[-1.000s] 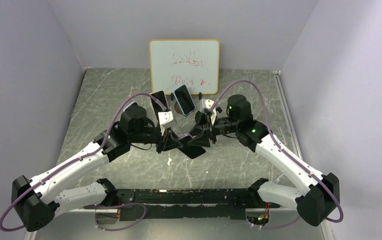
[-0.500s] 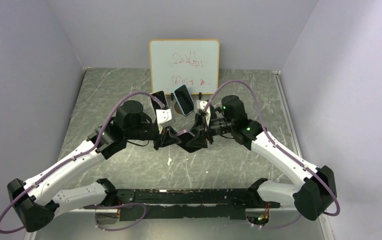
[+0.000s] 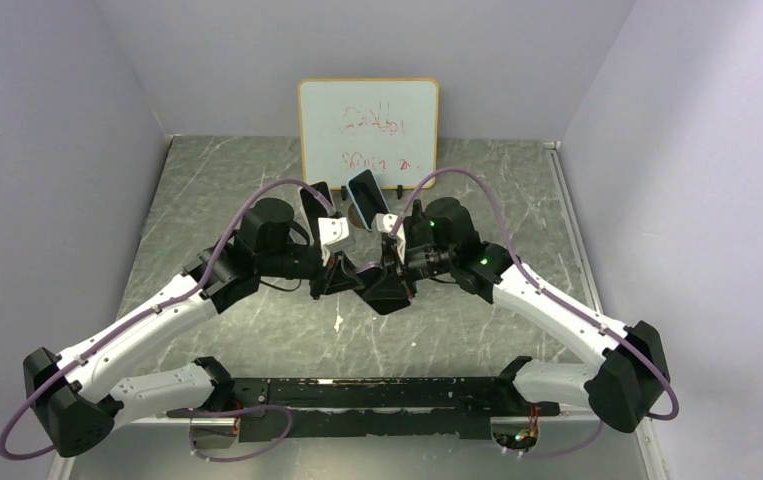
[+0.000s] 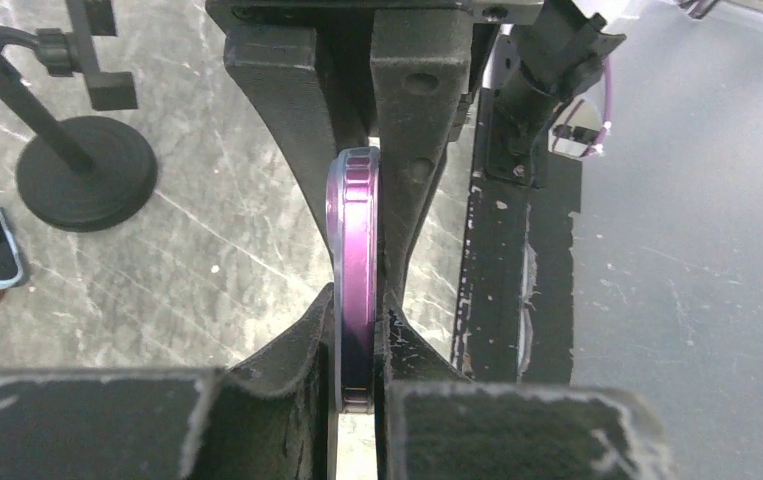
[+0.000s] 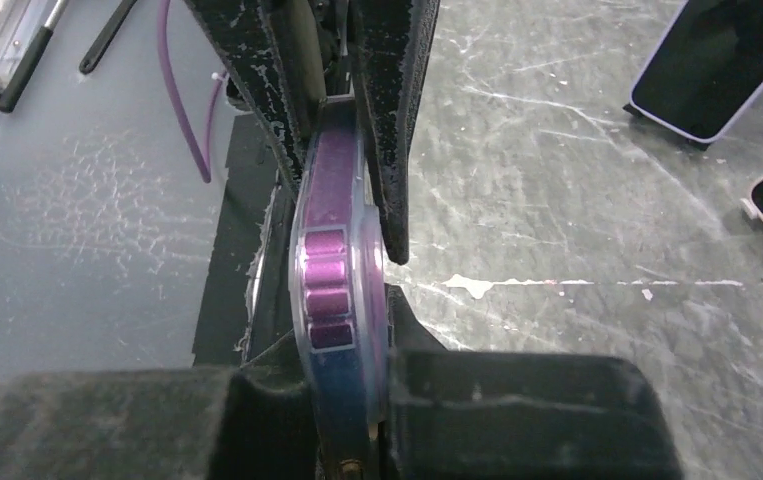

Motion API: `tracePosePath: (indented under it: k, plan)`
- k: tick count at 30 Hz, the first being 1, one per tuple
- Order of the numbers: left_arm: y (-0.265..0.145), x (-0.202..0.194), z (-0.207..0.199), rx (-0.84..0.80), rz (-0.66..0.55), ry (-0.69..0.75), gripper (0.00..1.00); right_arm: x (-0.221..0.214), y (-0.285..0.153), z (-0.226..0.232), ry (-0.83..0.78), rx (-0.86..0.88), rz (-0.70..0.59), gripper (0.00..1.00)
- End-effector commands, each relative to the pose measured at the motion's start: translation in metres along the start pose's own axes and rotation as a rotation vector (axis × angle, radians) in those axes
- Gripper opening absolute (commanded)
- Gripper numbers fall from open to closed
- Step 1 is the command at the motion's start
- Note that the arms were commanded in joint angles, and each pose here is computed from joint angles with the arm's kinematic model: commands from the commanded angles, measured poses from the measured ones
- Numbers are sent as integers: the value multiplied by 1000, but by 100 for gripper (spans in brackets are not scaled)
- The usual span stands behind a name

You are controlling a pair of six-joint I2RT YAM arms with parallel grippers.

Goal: Place the phone on the phone stand

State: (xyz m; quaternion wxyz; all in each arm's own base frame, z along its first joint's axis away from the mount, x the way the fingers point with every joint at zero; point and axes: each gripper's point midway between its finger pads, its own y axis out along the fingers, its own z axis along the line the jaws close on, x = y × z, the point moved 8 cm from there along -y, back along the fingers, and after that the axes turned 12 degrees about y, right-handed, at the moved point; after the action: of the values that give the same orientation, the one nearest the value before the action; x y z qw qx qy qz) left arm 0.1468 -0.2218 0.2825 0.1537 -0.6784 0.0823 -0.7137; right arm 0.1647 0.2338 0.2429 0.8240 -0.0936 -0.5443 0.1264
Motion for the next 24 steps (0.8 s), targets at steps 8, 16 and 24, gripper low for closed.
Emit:
tracePosePath:
  k: [8, 16, 24]
  plan:
    - [-12, 27, 15, 165, -39, 84, 46, 3, 0, -7, 3, -76, -5, 0]
    - [-47, 30, 18, 360, -186, 47, 91, 41, -54, -30, 97, -304, -421, 0]
    - [-17, -7, 8, 280, -361, -102, 90, 75, -62, 6, 55, -94, -698, 0]
